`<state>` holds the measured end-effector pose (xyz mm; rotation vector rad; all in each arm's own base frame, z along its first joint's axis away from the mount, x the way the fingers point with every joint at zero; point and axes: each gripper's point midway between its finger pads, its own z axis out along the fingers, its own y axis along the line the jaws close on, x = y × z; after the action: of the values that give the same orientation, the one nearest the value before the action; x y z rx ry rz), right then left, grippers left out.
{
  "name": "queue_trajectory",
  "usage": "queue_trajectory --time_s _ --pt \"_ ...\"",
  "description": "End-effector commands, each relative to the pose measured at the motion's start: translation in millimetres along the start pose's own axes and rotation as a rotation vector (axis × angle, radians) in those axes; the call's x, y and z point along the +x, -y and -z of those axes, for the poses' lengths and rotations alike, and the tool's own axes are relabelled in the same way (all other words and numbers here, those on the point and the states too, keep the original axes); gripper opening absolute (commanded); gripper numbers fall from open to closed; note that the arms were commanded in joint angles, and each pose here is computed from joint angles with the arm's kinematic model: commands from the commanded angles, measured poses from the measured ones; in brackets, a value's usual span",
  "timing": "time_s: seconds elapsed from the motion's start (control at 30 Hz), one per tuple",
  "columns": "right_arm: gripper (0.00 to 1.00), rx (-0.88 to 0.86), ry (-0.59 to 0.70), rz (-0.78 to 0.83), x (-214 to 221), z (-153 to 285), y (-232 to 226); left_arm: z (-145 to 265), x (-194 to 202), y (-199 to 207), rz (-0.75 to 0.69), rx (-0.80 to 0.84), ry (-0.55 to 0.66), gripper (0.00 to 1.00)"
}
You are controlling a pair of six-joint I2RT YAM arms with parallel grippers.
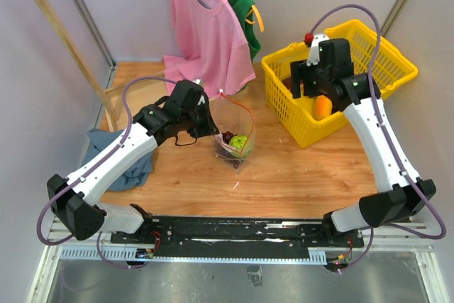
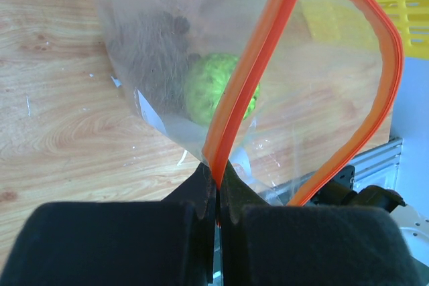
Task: Place the food in the zip-top bag and seal the zipper
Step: Pick up the fake fruit from the bin.
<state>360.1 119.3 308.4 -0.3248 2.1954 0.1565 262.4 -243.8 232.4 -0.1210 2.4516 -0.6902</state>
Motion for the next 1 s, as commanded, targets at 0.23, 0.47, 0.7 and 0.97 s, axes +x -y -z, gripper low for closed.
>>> queue_trajectory --time_s 0.23,0.47,0.7,0.97 --pt "0.85 0.296 -0.102 -0.161 21 -58 118 0 -8 9 -0.023 0.047 0.028 0.00" --pt "0.88 0.355 -0.216 -0.232 60 -109 160 0 -8 10 -0.028 0.057 0.027 0.00" --pt "0.88 0.308 -0.318 -0.286 100 -157 172 -1 -6 10 -0.034 0.060 0.019 0.00" --pt "0.87 0.269 -0.460 -0.340 151 -197 173 -1 -5 7 -0.036 0.051 0.018 0.00"
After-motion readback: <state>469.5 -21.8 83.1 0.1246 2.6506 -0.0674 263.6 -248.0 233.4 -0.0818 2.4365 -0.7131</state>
